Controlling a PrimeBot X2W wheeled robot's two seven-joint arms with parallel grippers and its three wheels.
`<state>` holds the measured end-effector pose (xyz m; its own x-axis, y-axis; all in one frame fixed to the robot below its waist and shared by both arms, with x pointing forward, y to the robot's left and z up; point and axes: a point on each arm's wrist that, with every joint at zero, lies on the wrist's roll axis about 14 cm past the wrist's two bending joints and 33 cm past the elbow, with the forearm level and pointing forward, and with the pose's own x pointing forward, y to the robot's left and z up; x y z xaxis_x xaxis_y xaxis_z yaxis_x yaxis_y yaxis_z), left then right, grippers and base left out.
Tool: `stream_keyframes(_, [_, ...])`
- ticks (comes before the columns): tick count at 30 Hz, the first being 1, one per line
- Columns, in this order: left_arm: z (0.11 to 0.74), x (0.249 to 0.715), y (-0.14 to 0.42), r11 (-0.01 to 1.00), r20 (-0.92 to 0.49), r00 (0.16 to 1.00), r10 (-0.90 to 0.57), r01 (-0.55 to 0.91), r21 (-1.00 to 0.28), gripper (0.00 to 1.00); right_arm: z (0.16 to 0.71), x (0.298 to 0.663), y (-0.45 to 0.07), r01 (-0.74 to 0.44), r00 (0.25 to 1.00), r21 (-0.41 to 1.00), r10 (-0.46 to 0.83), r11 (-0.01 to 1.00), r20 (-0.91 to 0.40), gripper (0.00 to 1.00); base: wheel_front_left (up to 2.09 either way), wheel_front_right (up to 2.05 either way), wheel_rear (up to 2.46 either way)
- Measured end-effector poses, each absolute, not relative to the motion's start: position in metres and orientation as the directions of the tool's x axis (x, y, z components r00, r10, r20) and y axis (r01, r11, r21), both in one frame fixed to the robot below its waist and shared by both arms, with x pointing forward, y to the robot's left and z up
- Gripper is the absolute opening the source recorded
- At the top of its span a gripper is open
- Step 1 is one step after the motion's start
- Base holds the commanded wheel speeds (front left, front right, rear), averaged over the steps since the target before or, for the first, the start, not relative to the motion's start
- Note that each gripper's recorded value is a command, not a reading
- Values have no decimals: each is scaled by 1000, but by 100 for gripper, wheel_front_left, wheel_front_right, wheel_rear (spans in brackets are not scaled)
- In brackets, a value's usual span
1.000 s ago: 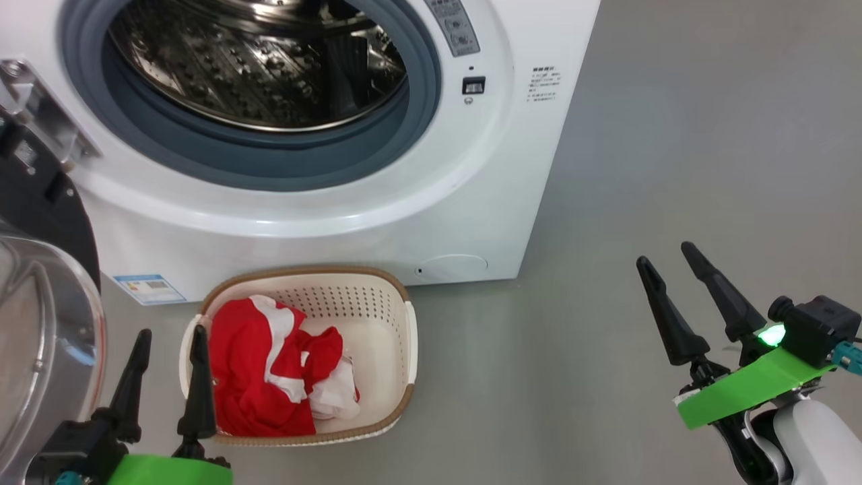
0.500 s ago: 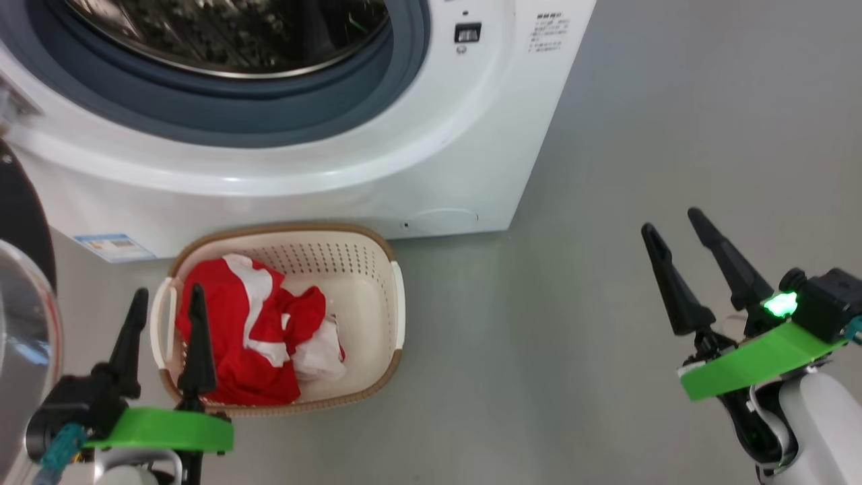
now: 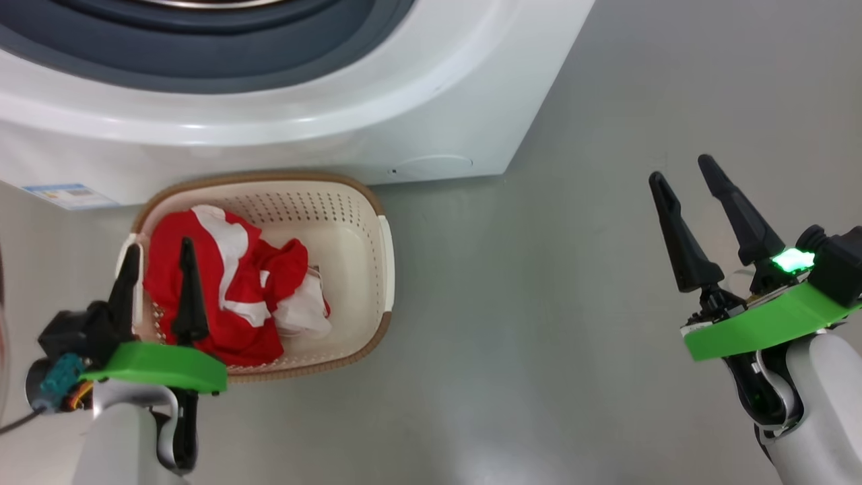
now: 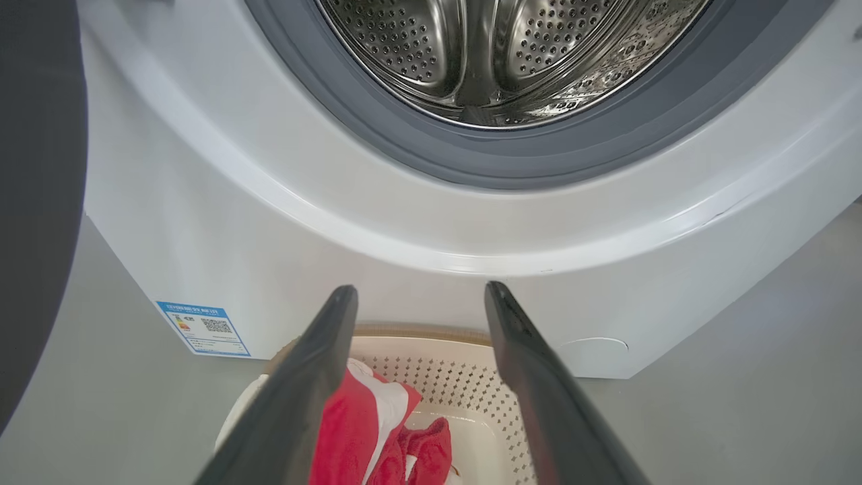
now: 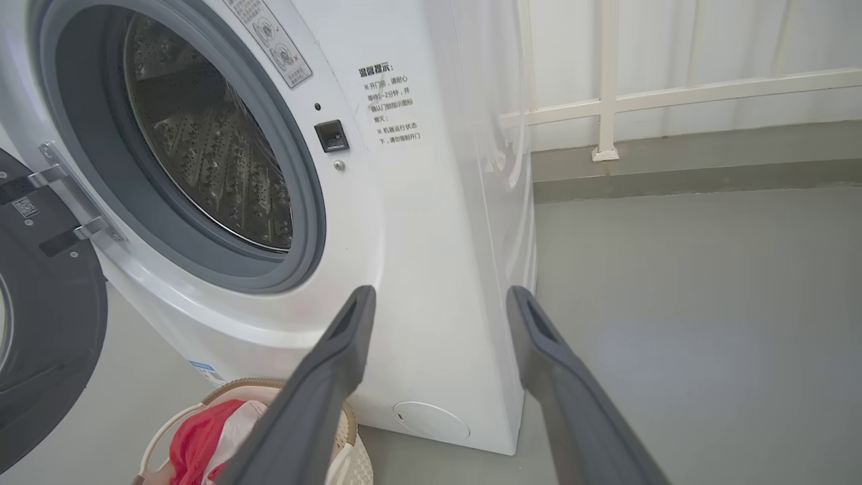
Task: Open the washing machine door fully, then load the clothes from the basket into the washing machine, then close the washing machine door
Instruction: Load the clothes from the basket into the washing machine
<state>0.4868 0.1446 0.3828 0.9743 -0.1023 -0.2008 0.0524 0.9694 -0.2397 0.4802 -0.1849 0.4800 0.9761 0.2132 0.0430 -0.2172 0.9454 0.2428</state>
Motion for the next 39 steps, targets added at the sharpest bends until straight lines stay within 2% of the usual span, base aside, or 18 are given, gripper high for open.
stream_keyframes(21, [270, 516, 150, 974, -464, 882, -85, -24, -224, 100, 434, 510, -195, -180, 981, 245, 191, 952, -20, 100, 0, 0, 0])
stream_keyframes(39, [175, 507, 142, 981, -679, 723, -124, -14, -195, 100, 384, 526, -198, -159, 978, 252, 188, 955, -95, 100, 0, 0, 0])
